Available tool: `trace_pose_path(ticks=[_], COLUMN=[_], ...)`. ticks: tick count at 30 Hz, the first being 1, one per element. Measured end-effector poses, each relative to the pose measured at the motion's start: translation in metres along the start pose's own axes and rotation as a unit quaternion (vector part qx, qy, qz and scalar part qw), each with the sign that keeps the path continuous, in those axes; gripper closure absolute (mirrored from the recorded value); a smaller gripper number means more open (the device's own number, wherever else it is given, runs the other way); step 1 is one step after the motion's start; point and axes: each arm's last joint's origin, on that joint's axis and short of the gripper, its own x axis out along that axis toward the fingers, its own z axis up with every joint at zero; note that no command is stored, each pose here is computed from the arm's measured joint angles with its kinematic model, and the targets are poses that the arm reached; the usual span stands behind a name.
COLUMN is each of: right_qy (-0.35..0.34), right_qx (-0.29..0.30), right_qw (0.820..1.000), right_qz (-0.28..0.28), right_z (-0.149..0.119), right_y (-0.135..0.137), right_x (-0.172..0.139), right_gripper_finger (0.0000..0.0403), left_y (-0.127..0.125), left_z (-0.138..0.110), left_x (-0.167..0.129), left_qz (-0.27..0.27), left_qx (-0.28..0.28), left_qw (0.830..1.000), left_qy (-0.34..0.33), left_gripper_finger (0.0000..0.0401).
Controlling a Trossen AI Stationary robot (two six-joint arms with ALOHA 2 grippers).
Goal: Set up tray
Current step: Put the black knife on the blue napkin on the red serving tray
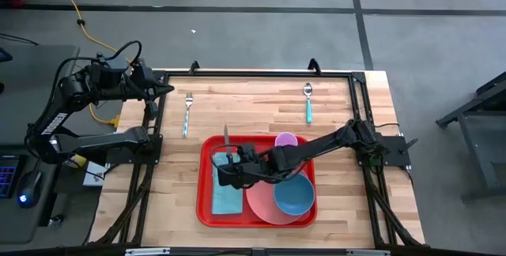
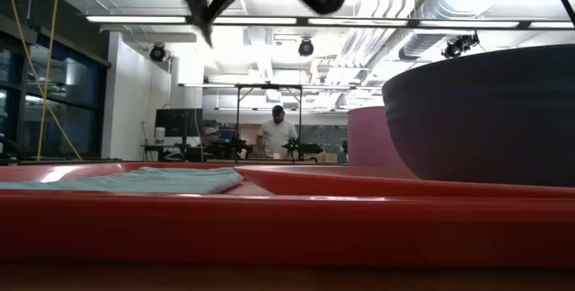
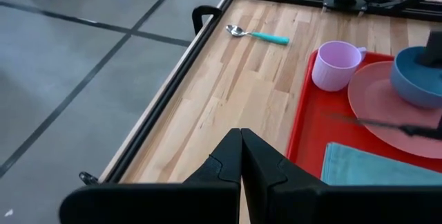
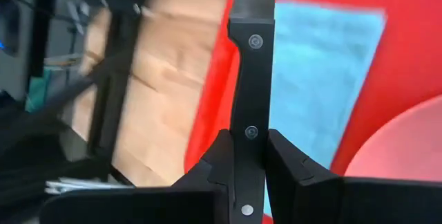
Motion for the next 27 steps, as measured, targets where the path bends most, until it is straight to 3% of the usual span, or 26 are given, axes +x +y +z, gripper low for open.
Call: trace_pose_path(ticks=[6, 12, 27], right_qy=[0.039, 0.054, 0.062], right_qx=[0.013, 0.026, 0.048], right_qw=[0.999, 0.998, 0.996], right_qz=[0.021, 0.004, -0.039], right_z=[-0.031, -0.054, -0.058], right_y=[-0.001, -0.01, -0.026], right_x=[0.025, 0.04, 0.071], right_gripper_finger=[0.0371, 0.0371, 0.0371], left_y=[0.0, 0.0, 0.0], left_z=[0.0, 0.0, 0.0], left_x=[0.0, 0.0, 0.0], left_qz=[0.001, 0.0, 0.001], left_qx=[0.0, -0.004, -0.017], left_qw=[1.0, 1.0, 1.0], left_qy=[-0.001, -0.001, -0.001], left_gripper_finger=[0.0366, 0.0366, 0.0366])
